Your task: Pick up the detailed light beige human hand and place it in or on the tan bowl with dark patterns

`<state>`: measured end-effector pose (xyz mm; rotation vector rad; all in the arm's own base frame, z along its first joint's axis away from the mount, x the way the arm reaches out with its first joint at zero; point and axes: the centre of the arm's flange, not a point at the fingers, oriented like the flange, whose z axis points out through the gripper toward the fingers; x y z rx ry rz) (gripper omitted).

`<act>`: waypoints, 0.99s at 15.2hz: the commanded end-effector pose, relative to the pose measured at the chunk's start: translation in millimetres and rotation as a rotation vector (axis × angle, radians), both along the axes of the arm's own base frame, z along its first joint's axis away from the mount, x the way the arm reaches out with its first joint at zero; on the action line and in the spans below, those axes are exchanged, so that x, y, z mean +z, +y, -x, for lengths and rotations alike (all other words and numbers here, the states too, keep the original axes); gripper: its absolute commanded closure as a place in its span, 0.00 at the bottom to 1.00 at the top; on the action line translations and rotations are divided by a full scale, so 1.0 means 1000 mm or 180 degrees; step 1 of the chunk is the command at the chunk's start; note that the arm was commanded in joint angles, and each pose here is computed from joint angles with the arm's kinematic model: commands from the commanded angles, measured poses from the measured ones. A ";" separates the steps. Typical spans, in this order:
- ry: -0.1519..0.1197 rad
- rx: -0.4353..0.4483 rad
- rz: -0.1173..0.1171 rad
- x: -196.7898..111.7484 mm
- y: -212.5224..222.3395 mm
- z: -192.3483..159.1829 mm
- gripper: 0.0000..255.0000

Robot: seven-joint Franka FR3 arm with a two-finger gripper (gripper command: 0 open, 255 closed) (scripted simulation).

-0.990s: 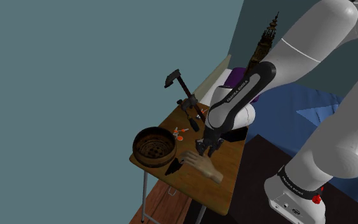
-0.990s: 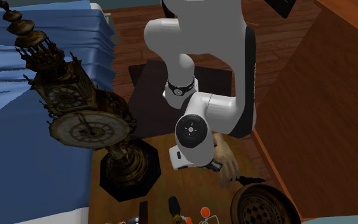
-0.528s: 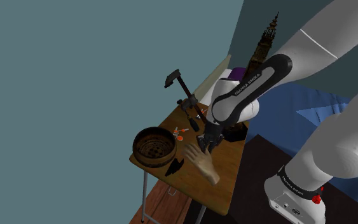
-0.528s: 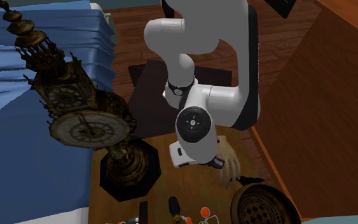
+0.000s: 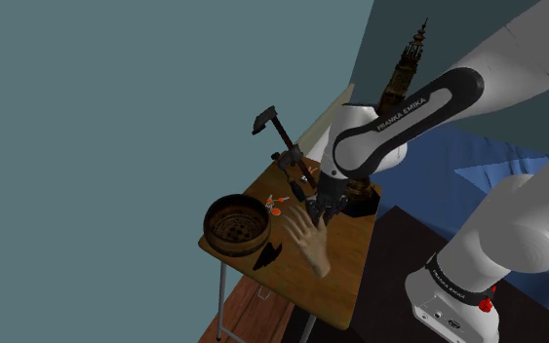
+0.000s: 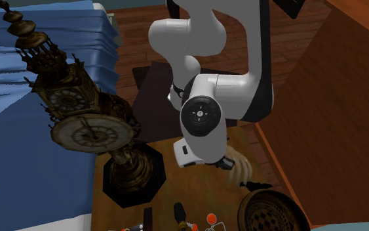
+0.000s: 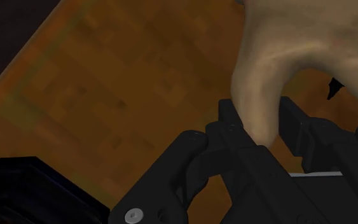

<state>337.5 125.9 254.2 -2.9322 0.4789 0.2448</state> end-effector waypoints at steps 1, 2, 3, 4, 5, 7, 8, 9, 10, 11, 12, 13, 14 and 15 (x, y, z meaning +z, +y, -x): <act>0.0001 0.0000 0.0001 0.012 0.001 0.001 1.00; 0.0001 0.0000 0.0001 0.017 0.001 0.001 1.00; 0.0001 0.0000 0.0001 0.022 0.001 0.001 1.00; 0.0001 0.0000 0.0001 0.027 0.001 0.001 1.00; 0.0001 0.0000 0.0001 0.033 0.001 0.001 1.00; 0.0001 0.0000 0.0001 0.043 0.001 0.001 1.00; 0.0001 0.0000 0.0001 0.049 0.001 0.001 1.00; 0.0001 0.0000 0.0001 0.054 0.001 0.001 1.00; 0.0001 0.0000 0.0001 0.059 0.001 0.001 1.00; 0.0001 0.0000 0.0001 0.064 0.001 0.001 1.00; 0.0001 0.0000 0.0001 0.070 0.001 0.001 1.00; 0.0001 0.0000 0.0001 0.075 0.001 0.001 1.00; 0.0001 0.0000 0.0001 0.080 0.001 0.001 1.00; 0.0001 0.0000 0.0001 0.085 0.001 0.001 1.00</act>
